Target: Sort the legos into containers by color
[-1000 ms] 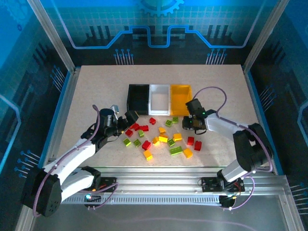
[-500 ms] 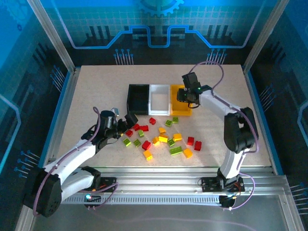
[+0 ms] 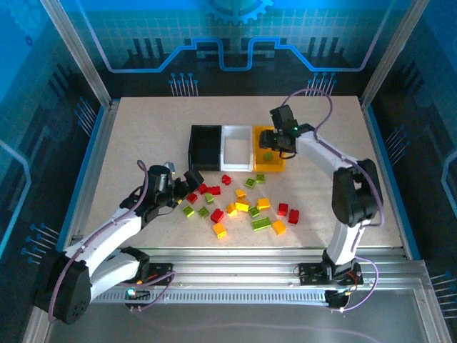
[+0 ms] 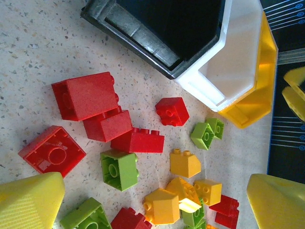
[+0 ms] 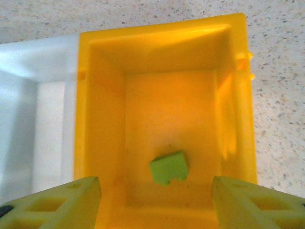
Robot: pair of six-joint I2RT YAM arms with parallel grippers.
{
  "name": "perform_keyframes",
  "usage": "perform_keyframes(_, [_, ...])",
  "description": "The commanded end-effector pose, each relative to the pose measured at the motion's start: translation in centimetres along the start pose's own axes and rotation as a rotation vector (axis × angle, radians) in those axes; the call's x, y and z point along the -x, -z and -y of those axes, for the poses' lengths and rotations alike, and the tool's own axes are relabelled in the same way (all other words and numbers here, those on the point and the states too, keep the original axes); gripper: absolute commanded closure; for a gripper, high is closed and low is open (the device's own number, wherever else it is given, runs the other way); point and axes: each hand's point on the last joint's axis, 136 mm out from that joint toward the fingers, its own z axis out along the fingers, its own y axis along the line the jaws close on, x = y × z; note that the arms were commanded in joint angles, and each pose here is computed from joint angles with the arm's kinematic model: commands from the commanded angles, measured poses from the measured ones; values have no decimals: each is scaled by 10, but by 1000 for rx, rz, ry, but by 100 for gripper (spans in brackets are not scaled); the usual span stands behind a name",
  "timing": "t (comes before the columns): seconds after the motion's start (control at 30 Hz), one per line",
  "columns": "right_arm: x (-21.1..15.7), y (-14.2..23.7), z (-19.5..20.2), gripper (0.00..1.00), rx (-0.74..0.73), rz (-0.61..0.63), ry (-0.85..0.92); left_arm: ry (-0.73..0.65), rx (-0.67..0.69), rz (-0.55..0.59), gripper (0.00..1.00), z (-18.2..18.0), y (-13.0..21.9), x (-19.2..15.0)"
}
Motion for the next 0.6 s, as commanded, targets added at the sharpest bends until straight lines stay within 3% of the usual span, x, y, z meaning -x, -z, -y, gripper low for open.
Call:
perform_keyframes(0.0, [-16,40,-5,34,43,17,-7,1,21,-2,1,-4,5,-3])
perform_keyframes(0.17, [-89,68,6,32,55,-68,48,-10,1,-47,1,-1,6,-12])
perform_keyframes(0.33, [-166,93,42,30,6,-154,41,-19,-6,-53,1,-3,9,-16])
perform_keyframes(0.57, [-205,105,76,27,-40,-152,-41,-4,2,-52,1,-14,6,-21])
